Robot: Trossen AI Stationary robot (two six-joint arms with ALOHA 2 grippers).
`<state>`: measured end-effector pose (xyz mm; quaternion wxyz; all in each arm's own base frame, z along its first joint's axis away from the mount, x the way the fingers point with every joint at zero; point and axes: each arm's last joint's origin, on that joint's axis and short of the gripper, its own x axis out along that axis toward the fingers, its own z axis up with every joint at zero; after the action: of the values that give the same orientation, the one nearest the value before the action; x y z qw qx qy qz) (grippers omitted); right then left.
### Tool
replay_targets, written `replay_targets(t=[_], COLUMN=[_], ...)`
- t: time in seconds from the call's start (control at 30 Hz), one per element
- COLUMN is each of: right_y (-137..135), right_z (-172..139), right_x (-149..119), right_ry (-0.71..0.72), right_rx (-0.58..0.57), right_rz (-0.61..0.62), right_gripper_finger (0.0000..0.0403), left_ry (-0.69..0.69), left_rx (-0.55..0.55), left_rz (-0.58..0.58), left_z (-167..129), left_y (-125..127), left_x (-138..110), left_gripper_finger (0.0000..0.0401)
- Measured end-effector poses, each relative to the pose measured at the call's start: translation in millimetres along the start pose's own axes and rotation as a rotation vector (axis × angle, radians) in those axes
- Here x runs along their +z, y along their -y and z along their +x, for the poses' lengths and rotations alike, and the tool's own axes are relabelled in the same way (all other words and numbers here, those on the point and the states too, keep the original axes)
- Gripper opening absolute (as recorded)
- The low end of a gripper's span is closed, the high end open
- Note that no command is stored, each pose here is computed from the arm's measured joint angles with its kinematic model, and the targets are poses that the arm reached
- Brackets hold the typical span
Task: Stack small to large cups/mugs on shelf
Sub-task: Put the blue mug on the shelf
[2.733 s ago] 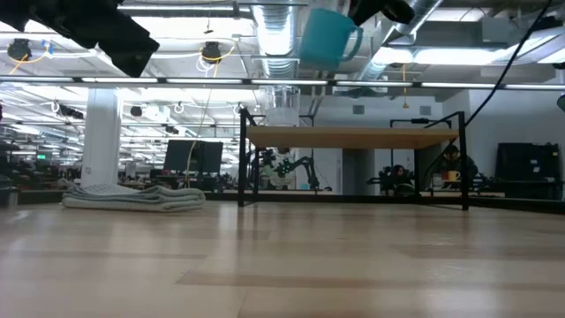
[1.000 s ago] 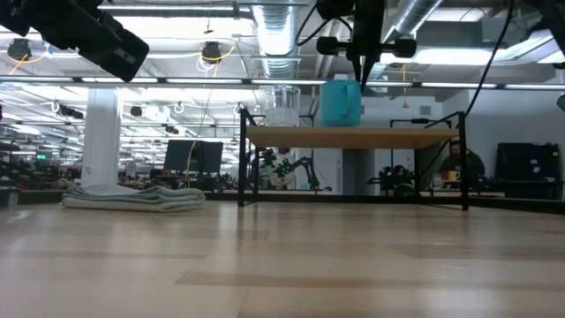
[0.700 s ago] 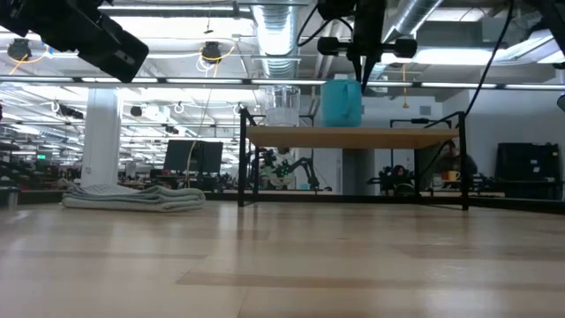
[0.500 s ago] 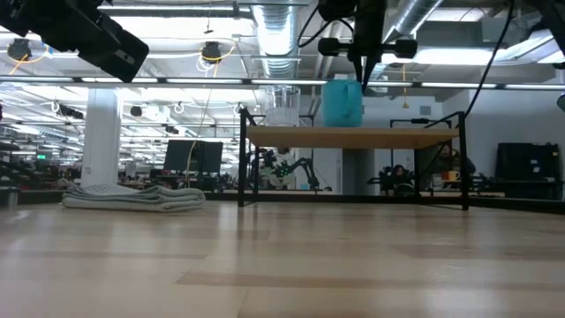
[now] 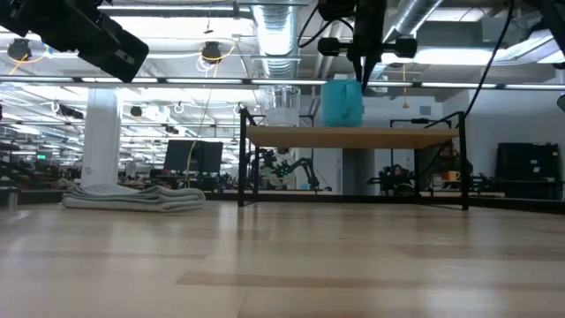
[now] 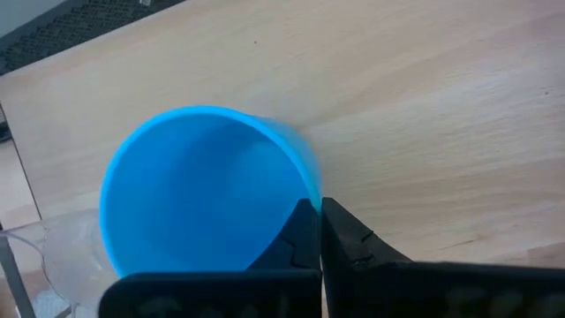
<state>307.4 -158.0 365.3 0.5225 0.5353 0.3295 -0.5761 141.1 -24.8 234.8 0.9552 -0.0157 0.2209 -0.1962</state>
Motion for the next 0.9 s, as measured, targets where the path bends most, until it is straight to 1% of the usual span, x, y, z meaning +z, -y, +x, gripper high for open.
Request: replay_targets(t=[0.2, 0.37, 0.57, 0.77, 0.9], right_y=[0, -7, -14, -10, -10], right_z=[1, 12, 17, 16, 16], right_x=[-1, -4, 0, -1, -1], right_ry=[-0.009, -0.018, -0.016, -0.036, -0.036], right_rx=[-0.011, -0.036, 0.014, -0.016, -0.016], right_rz=[-0.001, -0.022, -0.020, -0.027, -0.030], right_gripper_finger=[0.0005, 0.0005, 0.0005, 0.0005, 0.0005], left_ry=[-0.023, -0.026, -0.025, -0.025, -0.025], left_rx=[0.000, -0.008, -0.024, -0.024, -0.024], left_rz=[-0.007, -0.009, -0.009, -0.017, -0.017], left_z=[0, 0, 0, 0, 0], left_y=[0, 0, 1, 1, 1], left_x=[-2, -3, -3, -3, -2], left_gripper_finger=[0.0085, 0.0085, 0.0085, 0.0085, 0.0085])
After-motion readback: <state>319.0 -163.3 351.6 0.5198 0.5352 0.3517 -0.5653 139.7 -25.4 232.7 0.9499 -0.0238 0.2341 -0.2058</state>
